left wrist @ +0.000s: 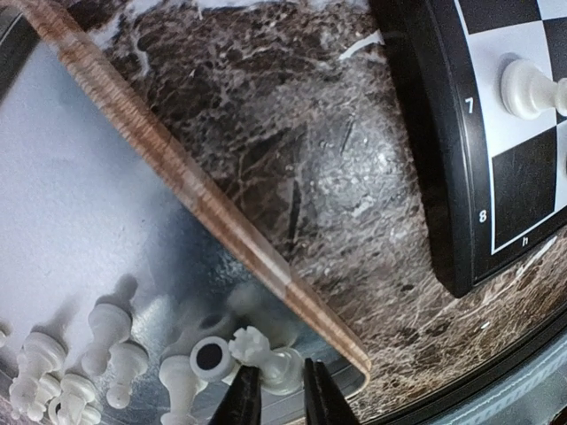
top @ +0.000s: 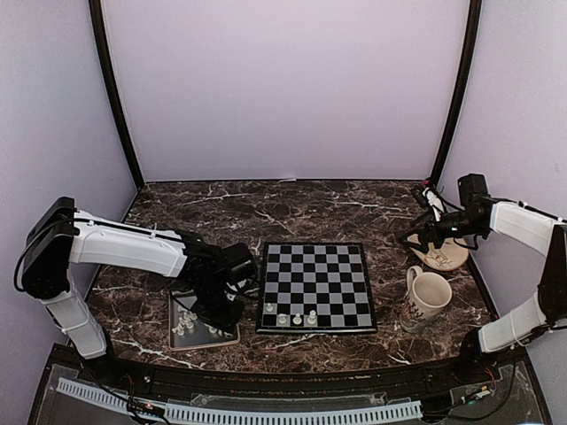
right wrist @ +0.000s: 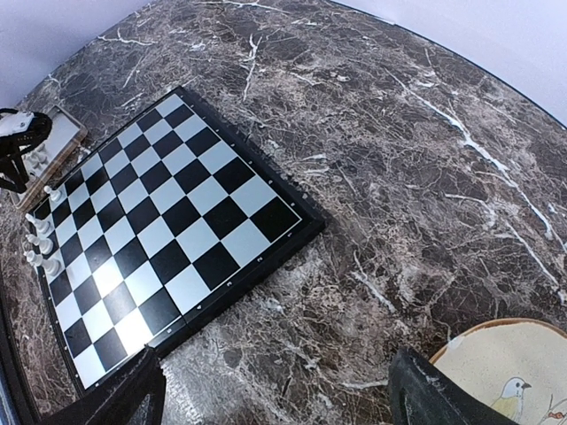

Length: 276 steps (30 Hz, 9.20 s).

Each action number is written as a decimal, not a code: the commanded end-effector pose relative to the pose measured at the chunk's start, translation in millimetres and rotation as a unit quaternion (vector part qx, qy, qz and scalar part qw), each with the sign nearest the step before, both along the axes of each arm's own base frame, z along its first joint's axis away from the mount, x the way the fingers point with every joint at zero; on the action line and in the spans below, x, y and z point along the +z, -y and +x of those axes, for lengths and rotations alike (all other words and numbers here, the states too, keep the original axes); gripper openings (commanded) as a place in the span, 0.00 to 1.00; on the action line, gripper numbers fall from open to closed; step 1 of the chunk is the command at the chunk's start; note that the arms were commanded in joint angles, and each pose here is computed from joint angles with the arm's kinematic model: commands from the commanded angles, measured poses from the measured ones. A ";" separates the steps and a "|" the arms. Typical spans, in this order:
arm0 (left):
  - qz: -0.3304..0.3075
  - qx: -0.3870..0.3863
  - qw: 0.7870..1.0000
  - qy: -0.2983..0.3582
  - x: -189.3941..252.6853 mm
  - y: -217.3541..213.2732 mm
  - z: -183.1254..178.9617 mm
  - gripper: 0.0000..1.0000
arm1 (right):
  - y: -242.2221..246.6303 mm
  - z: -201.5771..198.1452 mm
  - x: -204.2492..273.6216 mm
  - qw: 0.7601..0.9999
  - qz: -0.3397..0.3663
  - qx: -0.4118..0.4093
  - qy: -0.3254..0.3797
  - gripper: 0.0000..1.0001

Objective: Set up the chess pieces on the board
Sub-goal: Pick up the rook from the storage box, then pass from the left arm to the right, then place the rook at h1, then pick up the king from the storage box.

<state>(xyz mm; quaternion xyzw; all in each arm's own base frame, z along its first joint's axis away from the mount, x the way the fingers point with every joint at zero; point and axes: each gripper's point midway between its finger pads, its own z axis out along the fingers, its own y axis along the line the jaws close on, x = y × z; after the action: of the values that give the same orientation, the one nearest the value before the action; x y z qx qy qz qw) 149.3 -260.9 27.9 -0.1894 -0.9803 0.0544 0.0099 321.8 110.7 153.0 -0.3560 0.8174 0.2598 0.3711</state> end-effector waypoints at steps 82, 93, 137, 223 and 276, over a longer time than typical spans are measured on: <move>-0.384 -0.260 0.793 0.395 184.7 128.0 52.6 0.04 | -295.3 -110.2 77.3 0.906 0.066 0.353 -0.223 0.66; -0.379 -0.260 0.795 0.396 180.3 129.0 54.3 0.04 | -299.9 -125.6 68.0 0.896 0.061 0.367 -0.243 0.52; -0.249 -0.092 0.862 0.432 150.8 47.5 115.7 0.40 | -178.1 -125.1 -6.1 0.949 -0.108 0.294 0.021 0.03; -0.241 -0.025 0.888 0.392 119.4 37.5 135.1 0.40 | -112.5 -159.8 -113.1 0.917 -0.265 0.299 0.000 0.14; -0.054 0.006 0.997 0.054 51.2 -51.6 10.8 0.40 | -80.4 -61.3 -13.0 0.980 -0.136 0.113 0.088 0.39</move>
<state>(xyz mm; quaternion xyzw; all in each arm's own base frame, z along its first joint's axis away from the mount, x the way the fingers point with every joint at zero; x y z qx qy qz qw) 180.5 -210.5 82.1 -0.1776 -0.9753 0.0803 -0.1036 255.3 193.8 138.5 -0.5202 0.7654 0.1611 0.3431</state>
